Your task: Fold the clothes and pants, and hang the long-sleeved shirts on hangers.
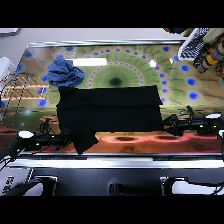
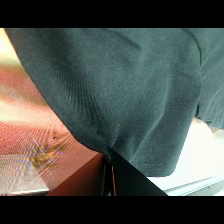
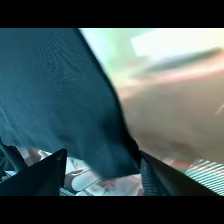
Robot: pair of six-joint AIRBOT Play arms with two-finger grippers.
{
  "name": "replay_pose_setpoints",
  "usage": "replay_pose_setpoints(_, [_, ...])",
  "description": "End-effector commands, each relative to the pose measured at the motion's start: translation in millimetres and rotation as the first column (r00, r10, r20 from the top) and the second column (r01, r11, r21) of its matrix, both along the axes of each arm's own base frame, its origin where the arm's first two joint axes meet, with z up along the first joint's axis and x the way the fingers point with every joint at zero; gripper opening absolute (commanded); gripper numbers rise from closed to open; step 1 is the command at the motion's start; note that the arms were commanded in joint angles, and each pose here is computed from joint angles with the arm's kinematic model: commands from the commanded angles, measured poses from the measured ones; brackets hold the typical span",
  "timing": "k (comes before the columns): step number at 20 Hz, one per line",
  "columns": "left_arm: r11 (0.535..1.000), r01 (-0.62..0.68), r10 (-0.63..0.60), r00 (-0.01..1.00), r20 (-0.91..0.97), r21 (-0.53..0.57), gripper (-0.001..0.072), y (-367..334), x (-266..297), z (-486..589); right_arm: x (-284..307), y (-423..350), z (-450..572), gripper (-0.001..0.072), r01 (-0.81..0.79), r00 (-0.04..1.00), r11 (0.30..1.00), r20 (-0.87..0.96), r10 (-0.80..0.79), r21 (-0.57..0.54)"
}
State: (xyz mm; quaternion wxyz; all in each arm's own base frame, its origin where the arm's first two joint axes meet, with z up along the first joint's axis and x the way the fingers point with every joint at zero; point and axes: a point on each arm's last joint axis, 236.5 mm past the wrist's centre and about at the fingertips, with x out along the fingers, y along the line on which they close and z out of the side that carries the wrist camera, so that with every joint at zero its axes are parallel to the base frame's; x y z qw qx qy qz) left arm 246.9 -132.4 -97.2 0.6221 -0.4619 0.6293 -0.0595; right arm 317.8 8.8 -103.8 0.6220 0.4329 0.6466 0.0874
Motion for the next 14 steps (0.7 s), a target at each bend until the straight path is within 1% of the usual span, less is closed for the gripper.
replay_pose_setpoints(1, [1.0,-0.001,0.001,1.0,-0.001,0.0,0.0018,0.1,0.0,-0.2,-10.7,9.3,-13.7,0.0518,-0.049,0.997,0.997,-0.067,0.045,-0.063])
replay_pose_setpoints(2, [1.0,0.0,0.0,1.0,0.0,0.0,0.0018,0.1,0.0,-0.2,-13.6,10.1,-13.5,0.0451,-0.058,0.996,0.997,-0.077,0.053,-0.06])
replay_pose_setpoints(3, [1.0,0.0,0.0,1.0,-0.001,0.0,0.0019,0.1,0.0,-0.2,-14.8,10.8,-12.8,0.0414,-0.061,0.995,0.997,-0.081,0.056,-0.056])
replay_pose_setpoints(4, [1.0,0.0,0.0,1.0,0.0,0.0,0.0018,0.1,0.0,-0.2,-15.0,11.2,-12.8,0.0403,-0.062,0.995,0.997,-0.081,0.057,-0.054])
replay_pose_setpoints(5, [1.0,0.0,0.0,1.0,0.0,0.0,0.0019,0.1,0.0,-0.2,-13.0,11.8,-12.1,0.0346,-0.054,0.996,0.997,-0.076,0.05,-0.051])
replay_pose_setpoints(6, [1.0,-0.001,0.001,1.0,-0.001,0.0,0.0018,0.1,0.0,-0.2,-11.9,11.0,-12.6,0.0256,-0.05,0.996,0.997,-0.073,0.046,-0.055])
replay_pose_setpoints(7, [1.0,-0.001,0.001,1.0,-0.001,0.0,0.0018,0.1,0.0,-0.2,-11.5,10.7,-12.9,0.0192,-0.05,0.996,0.997,-0.072,0.046,-0.057])
replay_pose_setpoints(9, [1.0,-0.011,0.011,1.0,0.0,-0.002,0.0018,3.2,1.7,0.7,-13.1,11.8,-11.9,0.0036,-0.054,0.996,0.997,-0.076,0.05,-0.05])
replay_pose_setpoints(11, [1.0,-0.012,0.012,1.0,-0.004,-0.009,0.0017,11.6,3.7,6.1,-17.0,13.6,-7.8,0.0026,-0.07,0.994,0.997,-0.081,0.066,-0.042])
replay_pose_setpoints(14, [0.997,0.072,-0.072,0.997,-0.013,0.033,0.0016,38.3,-2.6,22.4,-25.1,7.8,6.1,0.0025,-0.105,0.992,0.991,-0.075,0.099,-0.087])
